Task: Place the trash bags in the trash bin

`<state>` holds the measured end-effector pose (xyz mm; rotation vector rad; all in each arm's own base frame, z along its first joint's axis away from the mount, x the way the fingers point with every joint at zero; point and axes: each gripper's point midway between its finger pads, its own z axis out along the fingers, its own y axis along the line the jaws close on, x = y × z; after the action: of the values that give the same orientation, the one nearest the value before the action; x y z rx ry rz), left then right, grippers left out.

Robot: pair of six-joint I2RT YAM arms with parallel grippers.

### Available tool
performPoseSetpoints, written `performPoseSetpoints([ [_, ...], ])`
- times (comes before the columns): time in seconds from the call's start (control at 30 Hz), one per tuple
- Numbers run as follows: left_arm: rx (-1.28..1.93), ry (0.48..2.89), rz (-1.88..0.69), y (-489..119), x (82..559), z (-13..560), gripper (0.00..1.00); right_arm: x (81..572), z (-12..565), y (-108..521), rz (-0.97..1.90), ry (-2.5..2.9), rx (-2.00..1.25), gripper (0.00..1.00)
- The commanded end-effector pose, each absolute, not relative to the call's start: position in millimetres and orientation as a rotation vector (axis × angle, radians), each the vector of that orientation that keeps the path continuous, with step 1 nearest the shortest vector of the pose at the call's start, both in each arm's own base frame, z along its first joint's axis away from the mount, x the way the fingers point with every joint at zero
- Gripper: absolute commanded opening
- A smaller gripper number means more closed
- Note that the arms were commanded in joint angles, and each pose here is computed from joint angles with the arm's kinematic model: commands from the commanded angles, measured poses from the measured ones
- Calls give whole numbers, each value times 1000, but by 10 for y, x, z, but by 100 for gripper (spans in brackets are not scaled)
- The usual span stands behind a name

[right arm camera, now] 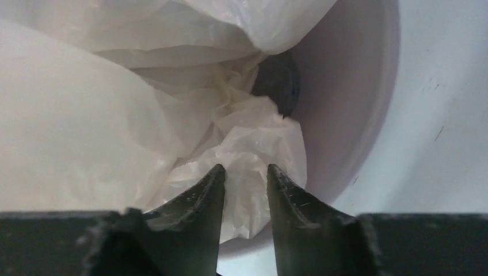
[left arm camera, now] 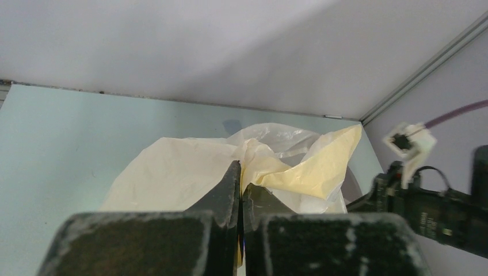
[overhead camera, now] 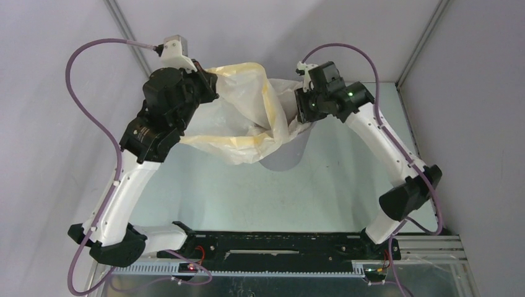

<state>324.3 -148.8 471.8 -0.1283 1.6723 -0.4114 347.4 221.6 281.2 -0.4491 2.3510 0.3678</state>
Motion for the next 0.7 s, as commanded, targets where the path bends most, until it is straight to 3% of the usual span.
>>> performPoseSetpoints([
  [0.0, -145, 1605, -428, -1382, 3151, 4927, 2, 3651, 2620, 2369, 369, 2364, -468, 29],
  [0.13, -145, 1605, -428, -1390, 3174, 4923, 2, 3791, 2419, 2489, 360, 2390, -496, 6],
  [0.27, -136, 1630, -433, -1445, 3225, 4828, 2, 3882, 2061, 2526, 322, 2464, -500, 0],
  [0.43, -131, 1662, -428, -1489, 3296, 4680, 2, 3921, 1780, 2543, 304, 2512, -512, 1],
  [0.67, -135, 1656, -434, -1460, 3307, 4702, 1, 3897, 2662, 2426, 400, 2289, -469, 24],
])
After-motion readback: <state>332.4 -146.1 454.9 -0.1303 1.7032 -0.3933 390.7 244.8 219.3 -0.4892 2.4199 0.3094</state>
